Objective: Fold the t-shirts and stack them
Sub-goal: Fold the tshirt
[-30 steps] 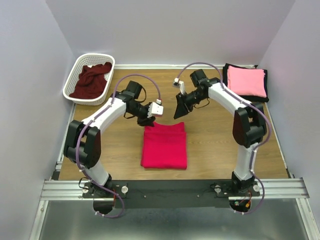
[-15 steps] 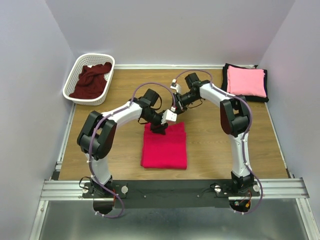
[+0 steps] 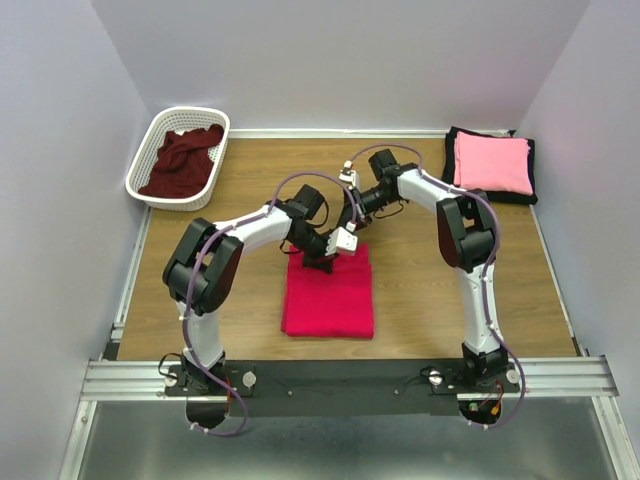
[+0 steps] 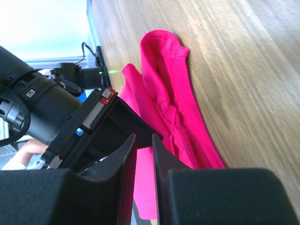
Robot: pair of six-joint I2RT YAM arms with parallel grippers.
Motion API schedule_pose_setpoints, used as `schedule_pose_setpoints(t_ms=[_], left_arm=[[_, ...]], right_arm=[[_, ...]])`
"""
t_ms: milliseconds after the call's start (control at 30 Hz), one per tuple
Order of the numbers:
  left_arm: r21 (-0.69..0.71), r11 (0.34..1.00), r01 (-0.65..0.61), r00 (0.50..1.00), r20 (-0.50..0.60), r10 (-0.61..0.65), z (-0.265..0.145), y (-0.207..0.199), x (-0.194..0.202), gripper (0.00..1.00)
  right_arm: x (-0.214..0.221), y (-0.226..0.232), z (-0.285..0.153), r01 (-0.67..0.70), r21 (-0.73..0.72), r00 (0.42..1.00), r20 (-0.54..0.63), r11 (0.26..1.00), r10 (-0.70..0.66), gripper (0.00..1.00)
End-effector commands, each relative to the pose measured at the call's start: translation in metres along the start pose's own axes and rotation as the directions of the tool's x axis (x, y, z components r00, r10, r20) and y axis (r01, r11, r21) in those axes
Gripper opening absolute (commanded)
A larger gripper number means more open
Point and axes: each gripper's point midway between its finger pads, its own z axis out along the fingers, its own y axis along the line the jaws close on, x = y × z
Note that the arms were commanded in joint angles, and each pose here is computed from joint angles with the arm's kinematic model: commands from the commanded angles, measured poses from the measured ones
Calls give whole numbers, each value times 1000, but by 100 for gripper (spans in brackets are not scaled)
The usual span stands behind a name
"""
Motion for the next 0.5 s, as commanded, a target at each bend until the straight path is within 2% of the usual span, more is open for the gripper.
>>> schedule_pose_setpoints(t_ms=[0,67,267,467], left_arm=[[-12,999,-31,1000,-1,31,-11,-7,-11,4],[-26,998,-49,999,-6,49,-15,-10,-14,0],[-53,996,-78,997,-9,77,-19,-18,-21,0],[-72,993,-89,996,-15,89,-21,-19,-27,0]], right_arm=[[16,-2,17,-59,-80,997,-49,995,55,26],[25,3,27,-80,-117,994,-81,990,71,26],[48,-5,48,-139,-143,982,-148,980,117,25],[63,-43,59,-153,-44,974,-173,987,144,25]])
